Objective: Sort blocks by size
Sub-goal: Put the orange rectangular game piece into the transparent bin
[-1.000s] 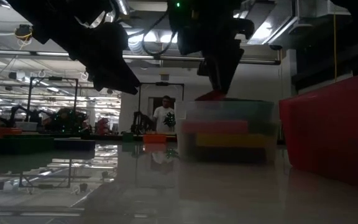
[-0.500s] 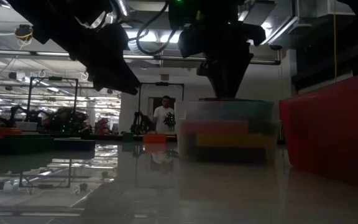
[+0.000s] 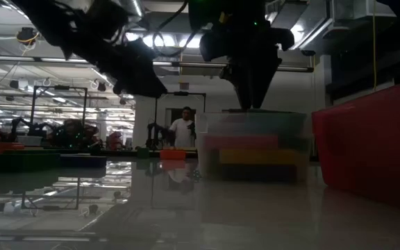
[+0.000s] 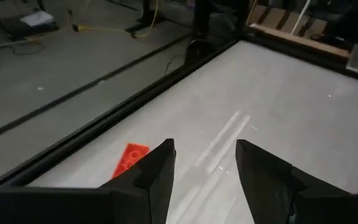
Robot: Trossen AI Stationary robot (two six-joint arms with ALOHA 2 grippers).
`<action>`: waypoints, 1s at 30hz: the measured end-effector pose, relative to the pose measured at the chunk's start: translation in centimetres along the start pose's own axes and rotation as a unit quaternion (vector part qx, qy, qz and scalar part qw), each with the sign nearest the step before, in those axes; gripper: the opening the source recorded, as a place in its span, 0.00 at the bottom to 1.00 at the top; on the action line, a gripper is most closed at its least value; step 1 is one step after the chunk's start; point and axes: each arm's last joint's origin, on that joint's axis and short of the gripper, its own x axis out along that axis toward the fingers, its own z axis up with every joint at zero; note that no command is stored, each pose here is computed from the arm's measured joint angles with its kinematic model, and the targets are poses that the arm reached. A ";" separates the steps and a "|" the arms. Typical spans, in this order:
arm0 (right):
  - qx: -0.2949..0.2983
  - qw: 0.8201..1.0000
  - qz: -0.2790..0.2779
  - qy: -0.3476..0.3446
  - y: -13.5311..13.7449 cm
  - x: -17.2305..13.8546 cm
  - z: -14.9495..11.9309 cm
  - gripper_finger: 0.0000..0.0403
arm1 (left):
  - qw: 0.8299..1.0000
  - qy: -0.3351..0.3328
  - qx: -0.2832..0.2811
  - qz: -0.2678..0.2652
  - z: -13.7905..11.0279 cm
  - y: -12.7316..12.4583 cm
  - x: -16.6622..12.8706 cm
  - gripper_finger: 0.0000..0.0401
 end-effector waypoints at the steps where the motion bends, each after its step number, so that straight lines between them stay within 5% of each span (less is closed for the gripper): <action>1: 0.000 1.000 -0.001 -0.004 0.0 -0.2 0.1 0.53 | 1.000 0.006 0.000 -0.001 0.0 0.6 0.4 0.39; 9: 0.003 0.999 -0.007 -0.044 -0.4 -3.0 0.1 0.53 | 0.997 0.053 0.023 0.046 -0.2 4.1 4.7 0.39; 18: 0.038 0.998 -0.009 -0.050 -2.7 -4.7 -1.6 0.53 | 0.992 0.094 0.055 0.057 -0.4 5.0 9.9 0.39; 30: 0.095 0.995 -0.009 -0.030 -8.2 -5.0 -4.4 0.53 | 0.979 0.166 0.117 0.005 -1.7 5.3 12.3 0.39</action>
